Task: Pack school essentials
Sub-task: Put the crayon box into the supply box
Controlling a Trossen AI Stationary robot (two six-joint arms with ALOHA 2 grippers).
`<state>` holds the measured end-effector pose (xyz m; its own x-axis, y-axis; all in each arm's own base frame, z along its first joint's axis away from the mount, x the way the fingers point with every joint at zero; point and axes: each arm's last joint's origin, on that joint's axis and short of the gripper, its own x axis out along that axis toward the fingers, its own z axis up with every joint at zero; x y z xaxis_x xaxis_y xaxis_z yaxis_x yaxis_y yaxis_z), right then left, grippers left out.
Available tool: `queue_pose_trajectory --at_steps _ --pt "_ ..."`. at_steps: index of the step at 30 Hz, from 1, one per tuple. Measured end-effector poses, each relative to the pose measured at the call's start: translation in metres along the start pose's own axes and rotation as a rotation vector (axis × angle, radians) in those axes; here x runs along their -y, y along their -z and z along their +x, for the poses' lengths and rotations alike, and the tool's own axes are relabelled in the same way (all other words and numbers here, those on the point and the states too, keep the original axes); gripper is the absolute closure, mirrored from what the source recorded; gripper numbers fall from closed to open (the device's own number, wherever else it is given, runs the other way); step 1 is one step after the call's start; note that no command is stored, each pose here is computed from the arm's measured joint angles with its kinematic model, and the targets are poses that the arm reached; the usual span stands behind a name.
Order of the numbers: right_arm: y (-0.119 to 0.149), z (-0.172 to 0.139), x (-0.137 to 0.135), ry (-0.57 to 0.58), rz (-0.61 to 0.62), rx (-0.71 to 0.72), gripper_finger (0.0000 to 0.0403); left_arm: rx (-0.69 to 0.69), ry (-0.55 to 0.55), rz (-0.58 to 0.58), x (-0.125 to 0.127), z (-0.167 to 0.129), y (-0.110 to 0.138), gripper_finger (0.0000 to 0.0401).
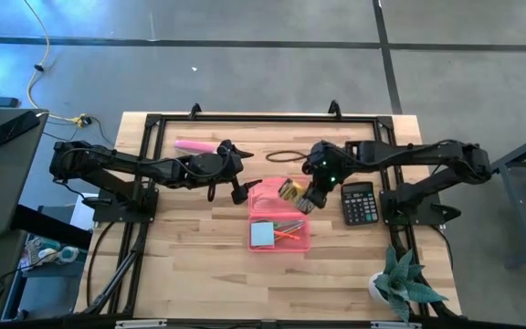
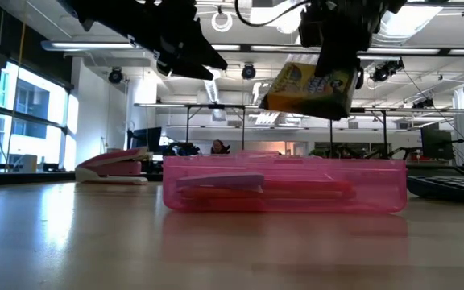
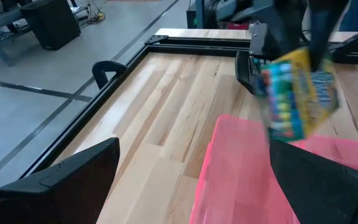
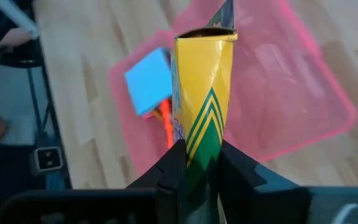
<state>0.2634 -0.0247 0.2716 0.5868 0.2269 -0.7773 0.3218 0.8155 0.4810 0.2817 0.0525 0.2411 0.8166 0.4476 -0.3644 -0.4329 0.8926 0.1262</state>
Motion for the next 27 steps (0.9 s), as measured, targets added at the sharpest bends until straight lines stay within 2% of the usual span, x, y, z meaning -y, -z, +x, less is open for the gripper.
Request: queue_pose_trajectory --at_steps 5,10,17,23,27 --pt "0.004 0.017 -0.01 -0.022 -0.039 -0.047 0.0343 -0.001 0.0 0.0 0.0 0.0 0.0 0.0001" --pt "0.006 0.047 -0.015 -0.067 -0.113 -0.133 0.0343 -0.004 0.0 0.001 0.0 0.0 0.0 0.0001" --pt "0.004 0.07 -0.027 -0.226 -0.223 -0.141 0.0343 -0.004 0.0 0.001 0.0 0.0 0.0 0.0001" --pt "0.007 0.086 -0.025 -0.235 -0.35 -0.174 0.0343 -0.004 0.0 0.001 0.0 0.0 0.0 0.0001" --pt "0.008 0.095 -0.023 -0.269 -0.377 -0.203 0.0343 -0.004 0.0 0.0 0.0 0.0 0.0 0.0001"
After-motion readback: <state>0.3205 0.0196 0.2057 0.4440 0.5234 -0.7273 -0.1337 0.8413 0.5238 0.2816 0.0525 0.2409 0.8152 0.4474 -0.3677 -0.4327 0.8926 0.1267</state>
